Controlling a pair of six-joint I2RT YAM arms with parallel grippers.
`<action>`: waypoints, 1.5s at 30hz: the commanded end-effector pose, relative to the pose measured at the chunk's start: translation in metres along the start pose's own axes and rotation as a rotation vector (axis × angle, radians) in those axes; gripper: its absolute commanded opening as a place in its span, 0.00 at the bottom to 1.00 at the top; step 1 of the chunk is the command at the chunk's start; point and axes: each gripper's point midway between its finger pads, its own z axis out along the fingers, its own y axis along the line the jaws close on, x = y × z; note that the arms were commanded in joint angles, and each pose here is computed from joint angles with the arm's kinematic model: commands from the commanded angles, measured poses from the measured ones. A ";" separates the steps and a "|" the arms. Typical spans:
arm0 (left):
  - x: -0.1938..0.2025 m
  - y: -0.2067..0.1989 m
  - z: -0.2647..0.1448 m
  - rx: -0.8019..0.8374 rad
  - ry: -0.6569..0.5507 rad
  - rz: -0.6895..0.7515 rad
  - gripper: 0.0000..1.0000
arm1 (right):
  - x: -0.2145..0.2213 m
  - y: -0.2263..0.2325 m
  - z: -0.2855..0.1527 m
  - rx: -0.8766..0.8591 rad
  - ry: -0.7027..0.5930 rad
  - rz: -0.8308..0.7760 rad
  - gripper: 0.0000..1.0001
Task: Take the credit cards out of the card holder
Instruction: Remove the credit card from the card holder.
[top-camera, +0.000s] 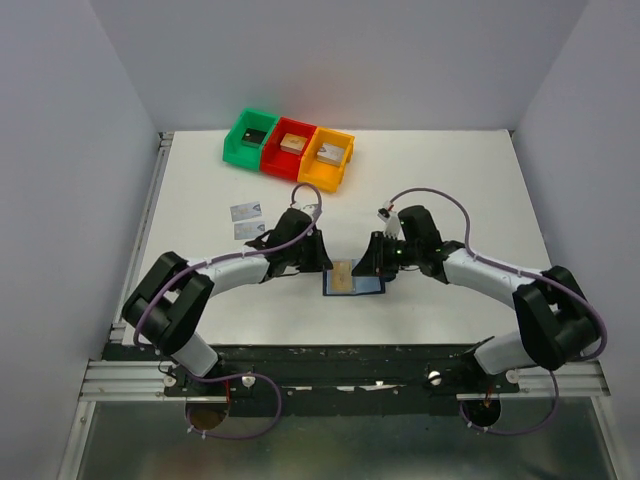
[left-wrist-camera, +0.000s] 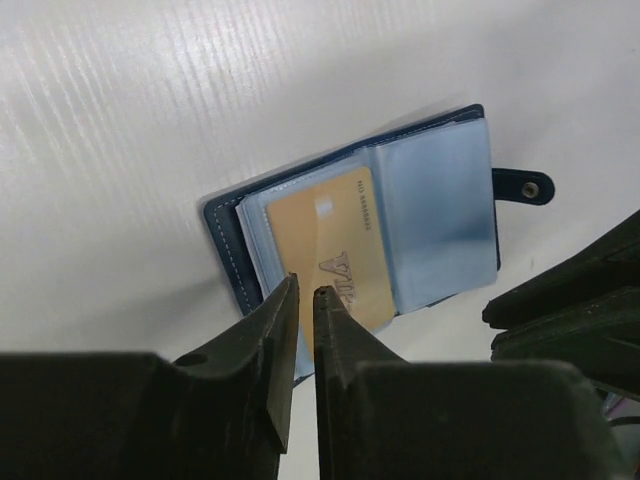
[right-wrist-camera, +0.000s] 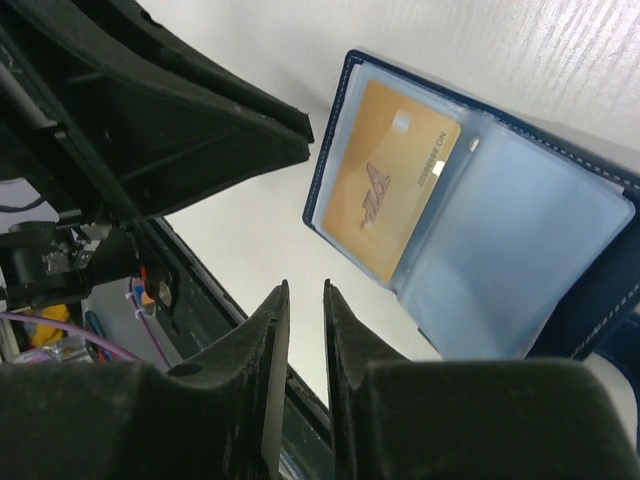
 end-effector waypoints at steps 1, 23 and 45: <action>-0.001 0.009 0.006 -0.051 -0.001 -0.019 0.22 | -0.013 0.016 0.016 -0.106 -0.002 0.020 0.27; 0.017 0.033 0.019 -0.141 0.066 -0.031 0.10 | 0.008 -0.040 0.045 0.046 0.058 0.141 0.34; 0.019 0.033 0.020 -0.132 0.068 -0.041 0.09 | 0.010 -0.039 0.052 -0.019 0.058 0.180 0.38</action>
